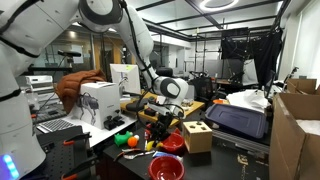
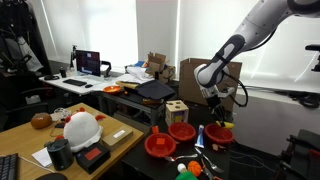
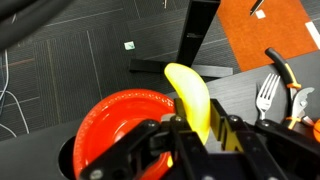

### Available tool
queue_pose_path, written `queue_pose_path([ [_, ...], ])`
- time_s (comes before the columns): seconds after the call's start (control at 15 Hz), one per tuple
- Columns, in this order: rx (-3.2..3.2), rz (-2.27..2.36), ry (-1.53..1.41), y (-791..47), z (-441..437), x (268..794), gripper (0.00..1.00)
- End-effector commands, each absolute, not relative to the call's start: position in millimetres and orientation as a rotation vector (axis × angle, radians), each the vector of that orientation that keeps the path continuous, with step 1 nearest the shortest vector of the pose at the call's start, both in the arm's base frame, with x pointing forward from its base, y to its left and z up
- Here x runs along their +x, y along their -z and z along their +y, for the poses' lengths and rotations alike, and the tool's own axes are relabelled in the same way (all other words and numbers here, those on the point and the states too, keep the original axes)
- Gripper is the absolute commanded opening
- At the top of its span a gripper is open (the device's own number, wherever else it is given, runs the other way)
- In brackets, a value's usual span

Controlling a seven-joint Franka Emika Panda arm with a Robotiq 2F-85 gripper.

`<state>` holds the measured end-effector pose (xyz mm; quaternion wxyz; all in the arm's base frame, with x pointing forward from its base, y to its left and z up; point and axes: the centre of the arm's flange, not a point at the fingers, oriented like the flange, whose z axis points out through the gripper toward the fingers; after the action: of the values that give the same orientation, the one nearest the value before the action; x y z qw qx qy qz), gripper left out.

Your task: Remove the banana from the red bowl

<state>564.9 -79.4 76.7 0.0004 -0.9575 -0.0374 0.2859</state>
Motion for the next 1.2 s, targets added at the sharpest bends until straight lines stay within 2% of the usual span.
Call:
queue_pose_path([
  [0.0, -2.987, -0.182, -0.902, -57.5, -55.8, 581.3, 0.07],
  [0.33, -2.932, -0.266, -0.888, -53.5, -20.2, 582.7, 0.07],
  [1.13, -2.868, -0.389, -1.036, 8.9, -25.0, 551.4, 0.07],
])
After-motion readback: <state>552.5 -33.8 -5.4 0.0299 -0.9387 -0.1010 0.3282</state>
